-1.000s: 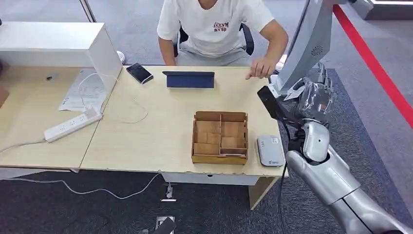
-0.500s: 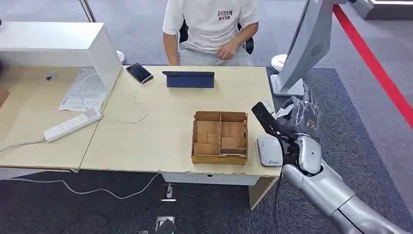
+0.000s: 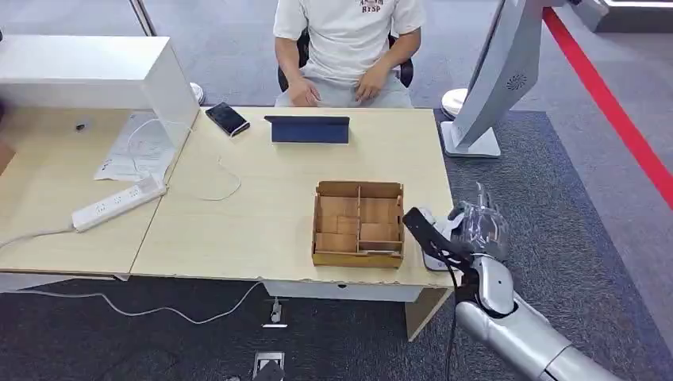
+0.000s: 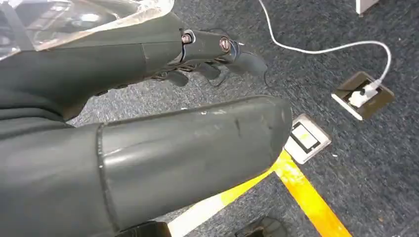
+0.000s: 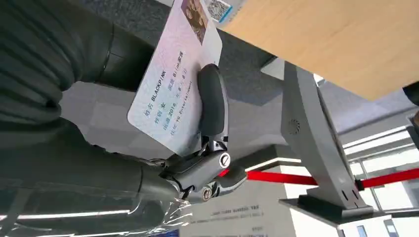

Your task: Pass the card to the sensor for recognition and then transmit it.

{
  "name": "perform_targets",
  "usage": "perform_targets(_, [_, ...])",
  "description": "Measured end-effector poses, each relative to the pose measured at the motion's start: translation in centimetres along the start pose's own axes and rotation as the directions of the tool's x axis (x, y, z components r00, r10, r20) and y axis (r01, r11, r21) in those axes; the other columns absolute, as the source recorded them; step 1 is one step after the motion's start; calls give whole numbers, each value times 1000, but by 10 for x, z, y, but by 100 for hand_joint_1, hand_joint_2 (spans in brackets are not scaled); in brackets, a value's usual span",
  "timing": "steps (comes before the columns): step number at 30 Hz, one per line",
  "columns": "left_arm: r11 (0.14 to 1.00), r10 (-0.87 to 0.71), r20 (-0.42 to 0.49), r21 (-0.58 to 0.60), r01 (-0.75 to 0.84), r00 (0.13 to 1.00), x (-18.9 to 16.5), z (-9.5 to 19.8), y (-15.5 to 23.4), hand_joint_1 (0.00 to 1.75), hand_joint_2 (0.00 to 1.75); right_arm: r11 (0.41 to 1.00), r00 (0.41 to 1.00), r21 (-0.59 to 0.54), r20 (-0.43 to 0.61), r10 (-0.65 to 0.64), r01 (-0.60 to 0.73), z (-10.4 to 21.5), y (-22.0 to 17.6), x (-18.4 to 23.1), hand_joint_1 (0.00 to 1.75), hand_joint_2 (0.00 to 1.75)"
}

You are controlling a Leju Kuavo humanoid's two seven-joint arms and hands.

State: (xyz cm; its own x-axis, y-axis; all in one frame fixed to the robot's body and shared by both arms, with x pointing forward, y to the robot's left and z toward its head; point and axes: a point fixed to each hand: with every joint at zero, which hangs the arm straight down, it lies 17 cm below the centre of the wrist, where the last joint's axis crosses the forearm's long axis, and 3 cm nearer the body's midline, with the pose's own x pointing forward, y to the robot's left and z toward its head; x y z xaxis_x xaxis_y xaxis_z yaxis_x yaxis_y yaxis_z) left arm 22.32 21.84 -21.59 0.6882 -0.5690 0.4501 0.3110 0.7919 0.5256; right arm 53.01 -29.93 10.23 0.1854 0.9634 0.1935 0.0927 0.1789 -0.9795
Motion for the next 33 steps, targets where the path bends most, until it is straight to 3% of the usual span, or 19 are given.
perform_targets(14, [999,45,-40,16,-44,998,-14,3,0,0,0,991,998,113,23,65,-67,19,45,4,175,175])
perform_targets(33, [997,77,-69,26,-76,995,-21,5,-1,0,0,978,994,180,36,104,-109,31,71,4,175,175])
